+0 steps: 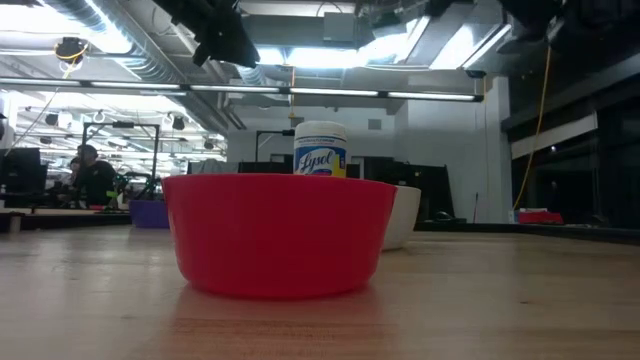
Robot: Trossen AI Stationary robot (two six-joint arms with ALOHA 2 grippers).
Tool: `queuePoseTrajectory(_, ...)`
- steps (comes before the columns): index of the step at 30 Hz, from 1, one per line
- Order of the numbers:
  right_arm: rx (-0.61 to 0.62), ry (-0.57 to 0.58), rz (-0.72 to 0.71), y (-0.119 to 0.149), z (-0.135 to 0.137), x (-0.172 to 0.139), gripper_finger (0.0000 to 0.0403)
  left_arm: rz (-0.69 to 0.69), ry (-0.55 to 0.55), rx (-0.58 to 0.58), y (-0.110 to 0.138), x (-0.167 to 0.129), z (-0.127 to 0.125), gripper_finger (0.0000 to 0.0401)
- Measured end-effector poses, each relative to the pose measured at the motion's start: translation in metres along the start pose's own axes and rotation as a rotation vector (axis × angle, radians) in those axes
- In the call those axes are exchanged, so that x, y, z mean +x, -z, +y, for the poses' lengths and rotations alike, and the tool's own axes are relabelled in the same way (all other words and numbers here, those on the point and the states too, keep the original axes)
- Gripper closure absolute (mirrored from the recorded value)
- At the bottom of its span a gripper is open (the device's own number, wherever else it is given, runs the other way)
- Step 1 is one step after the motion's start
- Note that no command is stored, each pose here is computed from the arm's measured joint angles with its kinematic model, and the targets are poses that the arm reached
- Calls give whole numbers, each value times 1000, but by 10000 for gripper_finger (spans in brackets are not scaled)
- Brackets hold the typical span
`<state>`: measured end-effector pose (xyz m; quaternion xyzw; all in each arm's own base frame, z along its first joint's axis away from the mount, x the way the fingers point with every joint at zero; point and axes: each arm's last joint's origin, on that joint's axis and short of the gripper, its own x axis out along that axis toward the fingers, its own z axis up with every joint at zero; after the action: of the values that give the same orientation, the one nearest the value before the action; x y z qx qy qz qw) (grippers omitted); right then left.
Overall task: Nest bowls inside each other
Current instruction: Stack the green bowl on top of the blue bowl
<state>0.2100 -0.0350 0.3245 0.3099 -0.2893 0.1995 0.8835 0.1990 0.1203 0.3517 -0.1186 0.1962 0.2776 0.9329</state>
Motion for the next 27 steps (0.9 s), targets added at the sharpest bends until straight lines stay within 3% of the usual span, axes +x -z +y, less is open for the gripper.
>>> queuePoseTrajectory(3, -47, -135, -40, -7, 11, -1, 401, -11, 2, 0, -1, 0, 0, 303)
queuePoseTrajectory(6, -80, -198, -64, -10, 17, -2, 401, -10, 1, 6, -1, 0, 0, 303)
queuePoseTrajectory(17, -141, -111, -81, -14, 12, 5, 401, -9, 4, 10, -1, 0, 1, 303)
queuePoseTrajectory(20, -115, 14, 12, -16, 1, 17, 401, -9, 3, 18, -1, 0, 1, 303)
queuePoseTrajectory(25, -56, 449, 237, -13, -29, 36, 401, -10, 0, 32, -1, 0, 2, 303)
queuePoseTrajectory(27, -36, 532, 317, -11, -40, 43, 401, -10, -4, 31, -1, 0, 3, 303)
